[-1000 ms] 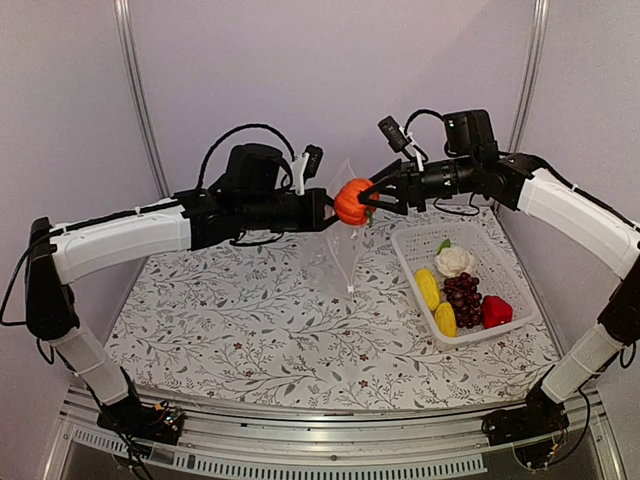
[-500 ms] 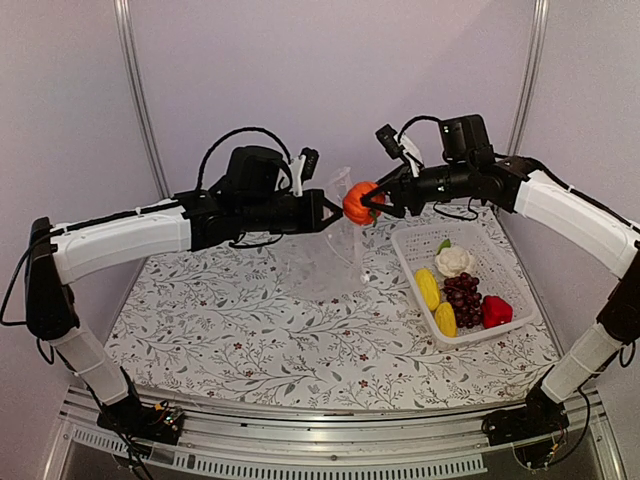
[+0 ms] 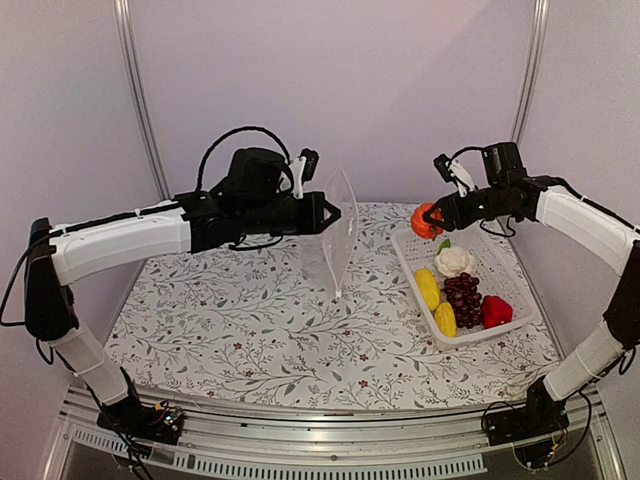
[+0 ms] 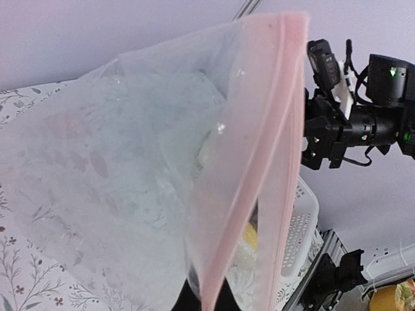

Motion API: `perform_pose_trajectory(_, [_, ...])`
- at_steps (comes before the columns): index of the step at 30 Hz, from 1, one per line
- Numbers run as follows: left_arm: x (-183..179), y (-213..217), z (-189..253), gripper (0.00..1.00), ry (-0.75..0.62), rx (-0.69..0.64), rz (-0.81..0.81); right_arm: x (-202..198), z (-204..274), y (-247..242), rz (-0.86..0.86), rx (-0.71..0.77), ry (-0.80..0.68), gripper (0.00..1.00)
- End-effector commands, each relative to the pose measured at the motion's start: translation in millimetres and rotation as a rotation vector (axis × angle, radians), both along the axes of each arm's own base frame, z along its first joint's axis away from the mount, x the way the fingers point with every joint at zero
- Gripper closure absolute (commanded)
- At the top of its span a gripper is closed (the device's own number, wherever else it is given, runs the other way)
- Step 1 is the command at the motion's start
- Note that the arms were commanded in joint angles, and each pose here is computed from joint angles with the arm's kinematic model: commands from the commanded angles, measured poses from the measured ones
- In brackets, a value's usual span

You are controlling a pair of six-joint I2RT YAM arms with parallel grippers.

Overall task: Place the food in the zip-top bag and seal the zipper
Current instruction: Pick up the zipper from the center of the board, then place the fake vegetable in the bin.

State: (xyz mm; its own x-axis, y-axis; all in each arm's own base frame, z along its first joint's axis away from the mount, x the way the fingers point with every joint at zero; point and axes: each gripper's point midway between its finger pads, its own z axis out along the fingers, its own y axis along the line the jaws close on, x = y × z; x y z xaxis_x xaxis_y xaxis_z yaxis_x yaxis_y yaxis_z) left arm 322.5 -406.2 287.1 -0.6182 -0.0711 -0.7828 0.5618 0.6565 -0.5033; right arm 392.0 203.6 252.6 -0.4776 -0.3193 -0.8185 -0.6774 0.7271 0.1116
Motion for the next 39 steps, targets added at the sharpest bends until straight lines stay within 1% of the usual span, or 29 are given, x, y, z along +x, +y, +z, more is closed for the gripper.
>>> perform_pose_trajectory(1, [-4, 3, -11, 1.0, -0.009, 0.05, 0.0, 3, -66, -59, -0.136, -0.134, 0.136, 0.69])
perform_pose_trajectory(4, [-5, 1, -15, 1.0, -0.004, 0.056, -0.01, -5, -101, -71, -0.143, -0.212, 0.191, 0.67])
perform_pose_trajectory(6, [-5, -1, -18, 1.0, 0.0, 0.059, -0.017, -13, -116, -72, -0.121, -0.227, 0.233, 0.61])
perform_pose_trajectory(7, [-5, -3, -18, 1.0, 0.0, 0.06, -0.021, -15, -121, -71, -0.116, -0.231, 0.253, 0.56])
perform_pose_trajectory(8, [-5, -5, -19, 1.0, 0.001, 0.059, -0.025, -14, -126, -72, -0.114, -0.238, 0.272, 0.49])
perform_pose_trajectory(9, [-4, -6, -20, 1.0, 0.002, 0.061, -0.026, -15, -126, -72, -0.115, -0.244, 0.286, 0.4])
perform_pose_trajectory(11, [-2, -10, -21, 1.0, 0.005, 0.061, -0.029, -9, -113, -70, -0.117, -0.234, 0.27, 0.22])
perform_pose_trajectory(12, [-1, -11, -21, 1.0, 0.005, 0.062, -0.03, -7, -101, -66, -0.106, -0.213, 0.25, 0.18])
perform_pose_trajectory(13, [0, -13, -20, 1.0, 0.002, 0.06, -0.029, -5, -82, -61, -0.094, -0.183, 0.216, 0.15])
perform_pose_trajectory(15, [3, -16, -18, 1.0, -0.002, 0.058, -0.026, -8, -39, -41, -0.033, -0.116, 0.137, 0.03])
perform_pose_trajectory(16, [5, -17, -18, 1.0, -0.003, 0.058, -0.02, -11, -20, -30, 0.0, -0.094, 0.101, 0.02])
perform_pose_trajectory(18, [10, -19, -17, 1.0, -0.01, 0.064, -0.005, -26, 11, -2, 0.094, -0.047, 0.053, 0.03])
perform_pose_trajectory(21, [17, -23, -18, 1.0, -0.007, 0.064, 0.016, -53, 42, 44, 0.248, 0.054, 0.034, 0.11])
perform_pose_trajectory(24, [20, -28, -21, 1.0, 0.003, 0.066, 0.018, -66, 60, 78, 0.312, 0.126, 0.029, 0.13])
perform_pose_trajectory(26, [24, -29, -21, 1.0, 0.0, 0.072, 0.043, -68, 63, 94, 0.335, 0.145, 0.037, 0.13])
perform_pose_trajectory(28, [24, -30, -19, 1.0, -0.004, 0.073, 0.058, -66, 57, 107, 0.353, 0.149, 0.071, 0.16])
perform_pose_trajectory(32, [20, -37, -16, 0.99, -0.009, 0.067, 0.047, -61, 40, 123, 0.351, 0.146, 0.136, 0.27])
perform_pose_trajectory(37, [13, -45, -16, 0.99, -0.013, 0.068, 0.022, -48, 22, 131, 0.311, 0.131, 0.186, 0.36])
perform_pose_trajectory(38, [11, -46, -16, 0.99, -0.014, 0.072, 0.018, -45, 21, 131, 0.302, 0.126, 0.184, 0.42])
perform_pose_trajectory(39, [11, -46, -16, 0.99, -0.016, 0.077, 0.019, -40, 18, 132, 0.284, 0.118, 0.185, 0.51])
